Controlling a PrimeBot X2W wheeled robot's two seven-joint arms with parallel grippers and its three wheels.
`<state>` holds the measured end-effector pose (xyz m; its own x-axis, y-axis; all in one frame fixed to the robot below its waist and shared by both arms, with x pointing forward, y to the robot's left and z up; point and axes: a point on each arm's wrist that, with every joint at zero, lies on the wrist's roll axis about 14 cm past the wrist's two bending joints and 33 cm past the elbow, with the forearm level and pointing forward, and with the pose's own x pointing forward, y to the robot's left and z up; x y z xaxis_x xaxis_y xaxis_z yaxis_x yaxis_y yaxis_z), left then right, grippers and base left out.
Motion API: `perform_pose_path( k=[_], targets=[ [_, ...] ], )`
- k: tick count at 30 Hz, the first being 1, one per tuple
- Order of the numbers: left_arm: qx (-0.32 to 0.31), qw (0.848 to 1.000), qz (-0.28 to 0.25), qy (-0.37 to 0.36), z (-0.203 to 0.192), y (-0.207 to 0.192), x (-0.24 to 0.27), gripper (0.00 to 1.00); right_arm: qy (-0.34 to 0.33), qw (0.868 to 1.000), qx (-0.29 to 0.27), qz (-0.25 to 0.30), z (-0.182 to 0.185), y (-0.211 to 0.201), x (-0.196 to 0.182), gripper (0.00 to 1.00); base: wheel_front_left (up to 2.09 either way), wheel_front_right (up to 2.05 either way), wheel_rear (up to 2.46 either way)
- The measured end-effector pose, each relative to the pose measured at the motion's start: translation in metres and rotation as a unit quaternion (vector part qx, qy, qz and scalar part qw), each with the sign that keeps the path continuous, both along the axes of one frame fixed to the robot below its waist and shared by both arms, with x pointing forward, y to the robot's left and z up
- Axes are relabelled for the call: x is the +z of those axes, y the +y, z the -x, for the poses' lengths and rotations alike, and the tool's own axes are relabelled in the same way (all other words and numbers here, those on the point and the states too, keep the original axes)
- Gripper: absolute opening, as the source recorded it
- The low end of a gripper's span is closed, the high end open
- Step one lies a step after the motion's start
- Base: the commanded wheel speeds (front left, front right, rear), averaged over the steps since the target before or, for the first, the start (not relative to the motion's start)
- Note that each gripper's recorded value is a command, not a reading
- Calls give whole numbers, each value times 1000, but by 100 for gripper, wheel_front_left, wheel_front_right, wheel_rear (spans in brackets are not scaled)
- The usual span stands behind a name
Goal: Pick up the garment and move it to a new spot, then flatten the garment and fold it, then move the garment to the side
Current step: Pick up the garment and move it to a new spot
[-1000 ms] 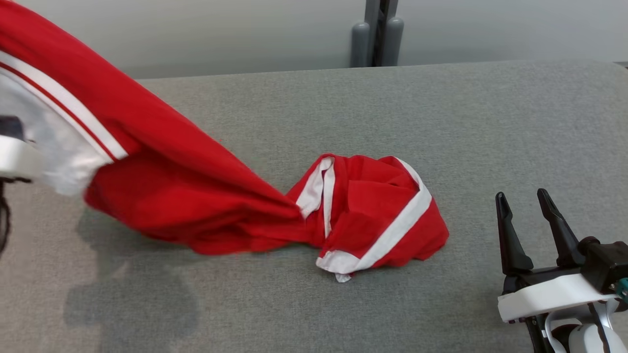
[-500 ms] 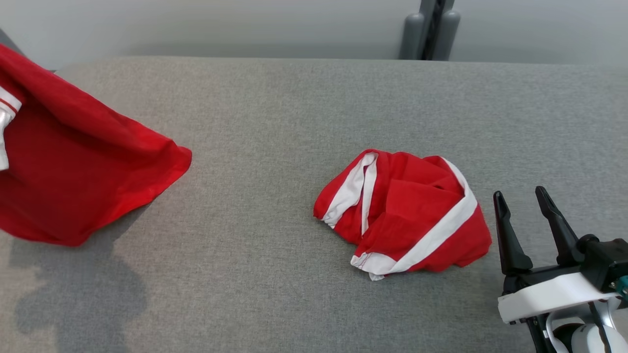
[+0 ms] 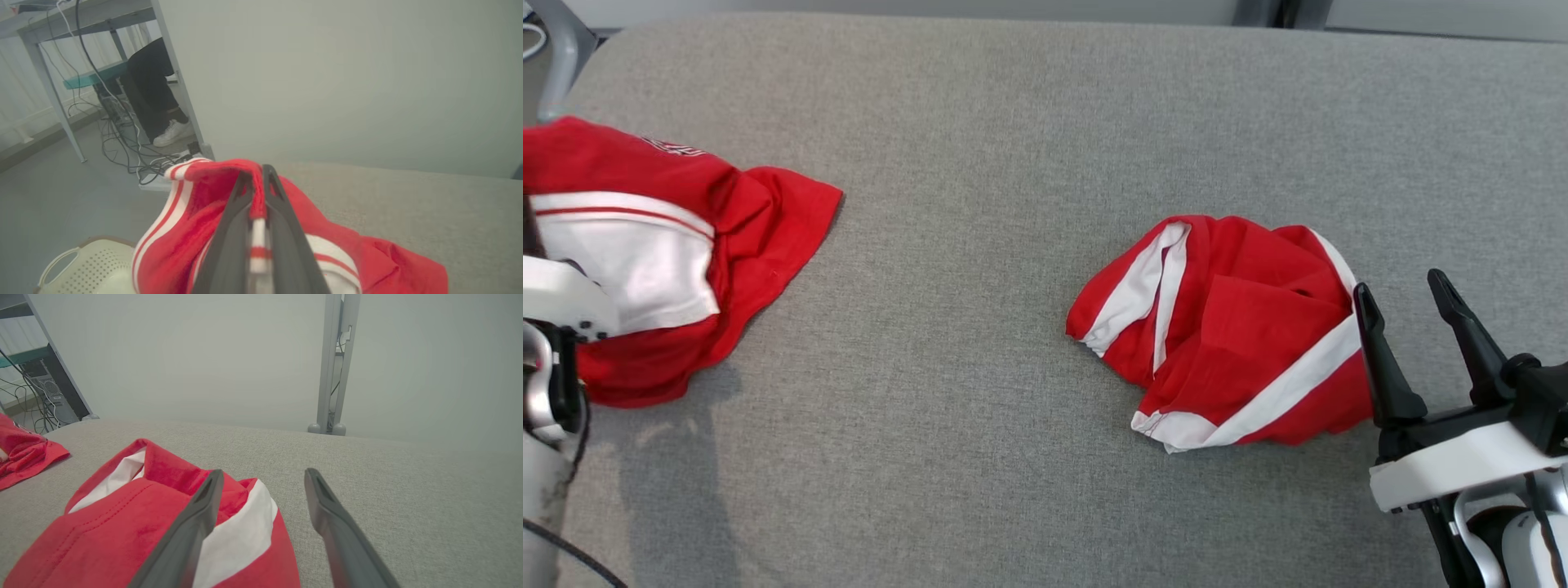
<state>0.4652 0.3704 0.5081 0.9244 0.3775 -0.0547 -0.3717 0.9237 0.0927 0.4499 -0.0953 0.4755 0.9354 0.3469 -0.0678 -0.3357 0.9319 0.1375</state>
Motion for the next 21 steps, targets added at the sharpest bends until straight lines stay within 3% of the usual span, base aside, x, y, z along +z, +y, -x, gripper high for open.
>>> perform_pose_path(
  k=[12,13,14,15,21],
  targets=[
    [45,981,116,147,15,4,-125,0,13,1000,0,13,-11,-9,-12,100,0,0,0],
    [48,980,118,152,16,4,-129,23,13,1000,-5,14,-11,-12,-12,100,0,0,0],
    [49,979,120,156,17,4,-133,23,13,1000,-8,14,-11,-14,-12,100,0,0,0],
    [51,979,126,154,17,4,-134,100,13,1000,-12,14,-11,-16,-12,100,0,0,0],
    [92,979,161,84,15,25,-106,100,0,1000,-27,3,-8,-20,-3,100,0,0,0]
  ],
)
